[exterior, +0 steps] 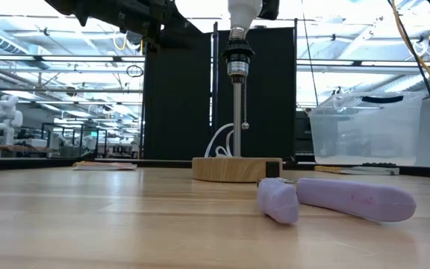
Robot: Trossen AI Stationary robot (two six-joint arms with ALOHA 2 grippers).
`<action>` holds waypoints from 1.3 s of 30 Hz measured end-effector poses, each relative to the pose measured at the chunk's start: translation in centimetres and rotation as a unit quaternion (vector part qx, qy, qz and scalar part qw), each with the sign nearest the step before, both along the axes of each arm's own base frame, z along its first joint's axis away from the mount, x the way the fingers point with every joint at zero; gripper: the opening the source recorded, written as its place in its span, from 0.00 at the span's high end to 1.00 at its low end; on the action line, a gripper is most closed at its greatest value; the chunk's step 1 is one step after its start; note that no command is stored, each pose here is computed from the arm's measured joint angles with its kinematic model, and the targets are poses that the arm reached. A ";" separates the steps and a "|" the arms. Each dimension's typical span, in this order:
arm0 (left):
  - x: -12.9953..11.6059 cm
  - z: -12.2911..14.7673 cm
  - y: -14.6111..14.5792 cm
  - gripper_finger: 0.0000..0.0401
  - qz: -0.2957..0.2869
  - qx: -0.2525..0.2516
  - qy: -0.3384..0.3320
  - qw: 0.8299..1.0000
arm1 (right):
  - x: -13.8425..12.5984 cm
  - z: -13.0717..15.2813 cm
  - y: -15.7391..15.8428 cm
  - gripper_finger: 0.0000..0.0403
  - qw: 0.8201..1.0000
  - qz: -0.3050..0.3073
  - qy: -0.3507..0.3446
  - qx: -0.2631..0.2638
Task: Screw lightbulb
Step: Insert the lightbulb on the lamp
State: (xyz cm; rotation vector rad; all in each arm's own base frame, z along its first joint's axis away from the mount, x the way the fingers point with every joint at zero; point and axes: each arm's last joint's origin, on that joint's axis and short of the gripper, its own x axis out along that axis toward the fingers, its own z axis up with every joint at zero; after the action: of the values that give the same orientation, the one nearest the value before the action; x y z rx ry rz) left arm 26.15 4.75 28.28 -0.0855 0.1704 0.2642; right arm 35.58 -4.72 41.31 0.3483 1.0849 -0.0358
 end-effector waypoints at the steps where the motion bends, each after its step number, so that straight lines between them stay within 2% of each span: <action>1: 0.0 0.0 0.0 0.53 0.000 0.000 0.000 1.000 | 0.0 0.0 -0.1 0.43 1.000 -0.001 0.000 0.000; 20: 0.0 0.0 0.0 0.53 0.000 -0.001 0.000 1.000 | -0.2 -0.1 -0.4 0.43 1.000 -0.016 0.011 0.007; 27: 0.0 0.0 0.0 0.53 0.000 -0.003 0.002 1.000 | 0.8 -1.4 -0.4 0.43 0.999 -0.010 0.034 0.012; 39: 0.0 -0.1 -0.1 0.53 -0.007 -0.008 0.005 1.000 | 1.2 -1.5 -0.4 0.43 1.000 0.003 0.024 0.005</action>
State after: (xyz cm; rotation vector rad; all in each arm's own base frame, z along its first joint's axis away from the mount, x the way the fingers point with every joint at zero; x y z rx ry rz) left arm 26.13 4.69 28.14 -0.0986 0.1830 0.2494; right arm 36.76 -5.08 39.82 0.3546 1.1340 -0.0331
